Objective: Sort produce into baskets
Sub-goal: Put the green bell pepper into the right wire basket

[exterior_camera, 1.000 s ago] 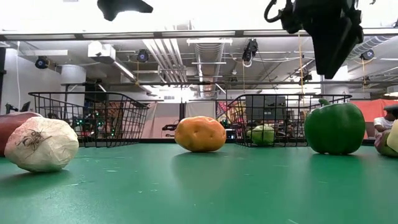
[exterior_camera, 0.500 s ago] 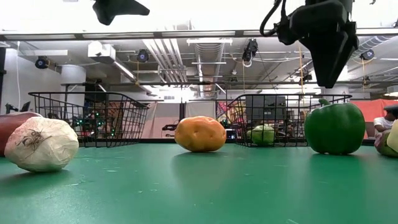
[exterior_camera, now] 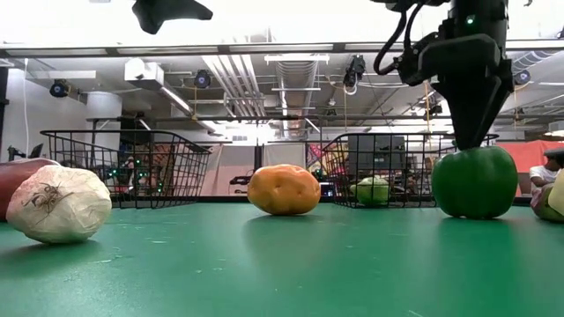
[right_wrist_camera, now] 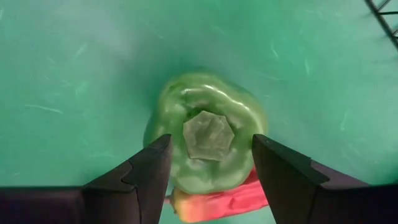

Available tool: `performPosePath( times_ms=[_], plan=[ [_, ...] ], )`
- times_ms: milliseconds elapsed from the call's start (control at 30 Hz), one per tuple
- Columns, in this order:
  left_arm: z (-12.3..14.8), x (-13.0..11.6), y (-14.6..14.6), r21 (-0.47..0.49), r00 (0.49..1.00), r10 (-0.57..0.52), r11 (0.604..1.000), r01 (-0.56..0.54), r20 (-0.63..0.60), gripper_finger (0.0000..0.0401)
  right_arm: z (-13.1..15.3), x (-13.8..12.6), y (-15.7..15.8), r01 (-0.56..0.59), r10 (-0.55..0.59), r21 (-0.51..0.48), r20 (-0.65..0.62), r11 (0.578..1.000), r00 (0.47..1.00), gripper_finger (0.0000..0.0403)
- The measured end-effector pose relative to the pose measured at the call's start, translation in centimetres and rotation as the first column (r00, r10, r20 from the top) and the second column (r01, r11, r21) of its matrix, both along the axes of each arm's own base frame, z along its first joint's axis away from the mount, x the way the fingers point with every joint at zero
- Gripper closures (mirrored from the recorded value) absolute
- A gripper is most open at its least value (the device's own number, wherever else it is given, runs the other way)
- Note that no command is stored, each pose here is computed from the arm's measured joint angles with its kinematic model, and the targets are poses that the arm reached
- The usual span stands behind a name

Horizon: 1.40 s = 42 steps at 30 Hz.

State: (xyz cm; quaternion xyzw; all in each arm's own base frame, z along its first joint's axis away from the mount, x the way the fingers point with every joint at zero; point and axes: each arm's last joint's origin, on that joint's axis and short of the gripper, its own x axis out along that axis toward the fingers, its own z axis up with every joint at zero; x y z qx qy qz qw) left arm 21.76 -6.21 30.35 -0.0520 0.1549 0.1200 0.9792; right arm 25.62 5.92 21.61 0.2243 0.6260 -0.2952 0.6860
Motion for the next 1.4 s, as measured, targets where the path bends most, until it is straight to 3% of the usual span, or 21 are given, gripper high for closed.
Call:
performPosePath(
  times_ms=[233,600,900,1133,1400],
  plan=[
    [0.0,0.0,0.0,0.001,1.000,0.000,1.000,0.000,-0.001,0.0200,-0.1,0.0,0.0,-0.017,0.017,-0.010,0.011,1.000,1.000,0.0224],
    [-0.1,0.0,0.0,0.002,1.000,0.000,1.000,0.000,-0.004,0.0200,-0.4,0.0,-0.1,-0.045,0.045,-0.029,0.002,0.999,0.999,0.0379],
    [-0.6,0.0,0.1,0.011,1.000,0.015,1.000,-0.015,-0.012,0.0200,1.1,-0.2,-0.1,-0.061,0.062,-0.013,0.051,0.998,0.997,0.0383],
    [-0.6,0.0,0.1,0.011,1.000,0.023,1.000,-0.023,-0.010,0.0200,5.5,-0.2,-0.3,-0.090,0.089,-0.006,0.217,0.996,0.972,0.0388],
    [-0.3,0.1,0.1,0.005,1.000,0.023,1.000,-0.024,0.018,0.0200,12.2,1.1,-3.7,-0.111,0.160,-0.145,0.393,0.983,0.905,0.0396]
  ],
)
